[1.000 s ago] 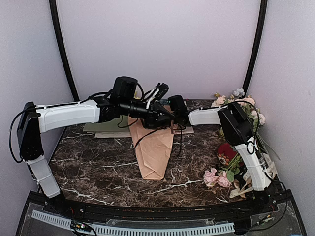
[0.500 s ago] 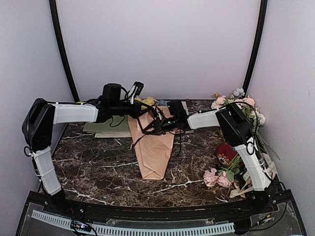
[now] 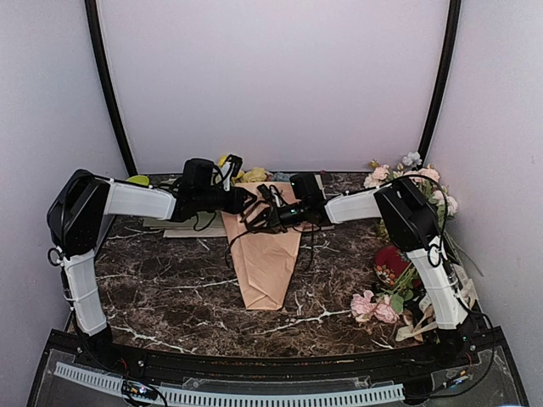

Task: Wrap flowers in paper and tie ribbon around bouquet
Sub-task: Place the left side of the ribbon on the folded bouquet.

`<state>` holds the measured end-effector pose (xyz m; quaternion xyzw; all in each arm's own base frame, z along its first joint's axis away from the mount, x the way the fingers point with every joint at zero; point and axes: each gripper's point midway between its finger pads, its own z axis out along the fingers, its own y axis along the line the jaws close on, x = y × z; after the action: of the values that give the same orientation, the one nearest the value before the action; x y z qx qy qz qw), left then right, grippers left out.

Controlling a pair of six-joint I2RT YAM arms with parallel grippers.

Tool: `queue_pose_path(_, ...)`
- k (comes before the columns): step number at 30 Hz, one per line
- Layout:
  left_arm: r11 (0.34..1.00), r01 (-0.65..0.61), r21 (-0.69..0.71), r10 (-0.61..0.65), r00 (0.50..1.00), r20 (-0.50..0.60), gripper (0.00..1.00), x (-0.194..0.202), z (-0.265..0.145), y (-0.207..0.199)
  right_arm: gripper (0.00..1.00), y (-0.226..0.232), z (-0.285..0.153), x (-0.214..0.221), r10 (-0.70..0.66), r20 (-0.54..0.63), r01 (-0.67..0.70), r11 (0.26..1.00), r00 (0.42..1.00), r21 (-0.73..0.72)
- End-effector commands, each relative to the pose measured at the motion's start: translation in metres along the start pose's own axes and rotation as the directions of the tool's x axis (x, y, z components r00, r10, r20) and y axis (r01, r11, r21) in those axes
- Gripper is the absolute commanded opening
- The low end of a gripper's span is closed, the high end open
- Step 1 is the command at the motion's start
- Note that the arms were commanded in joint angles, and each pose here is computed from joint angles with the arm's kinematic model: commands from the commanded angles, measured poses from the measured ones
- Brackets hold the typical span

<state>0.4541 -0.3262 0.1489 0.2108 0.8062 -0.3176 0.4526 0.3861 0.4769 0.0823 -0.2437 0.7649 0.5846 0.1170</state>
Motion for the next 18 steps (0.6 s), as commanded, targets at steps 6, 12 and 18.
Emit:
queue_pose_path(6,0.97,-0.179,-0.166,0.159,0.979,-0.128,0.78,-0.034,-0.029,0.017,0.0,0.026,-0.005,-0.012,-0.061,0.025,0.061,0.998,0.998,-0.015)
queue_pose_path(12,0.954,-0.136,-0.267,0.101,0.985,-0.14,0.71,-0.039,-0.053,0.031,0.0,0.027,-0.005,-0.012,-0.071,0.02,0.072,0.997,0.997,-0.018)
queue_pose_path(18,0.969,0.114,-0.22,-0.143,0.983,-0.117,0.36,-0.01,-0.047,0.035,0.0,0.024,-0.004,-0.009,-0.071,0.007,0.071,0.997,0.997,-0.011)
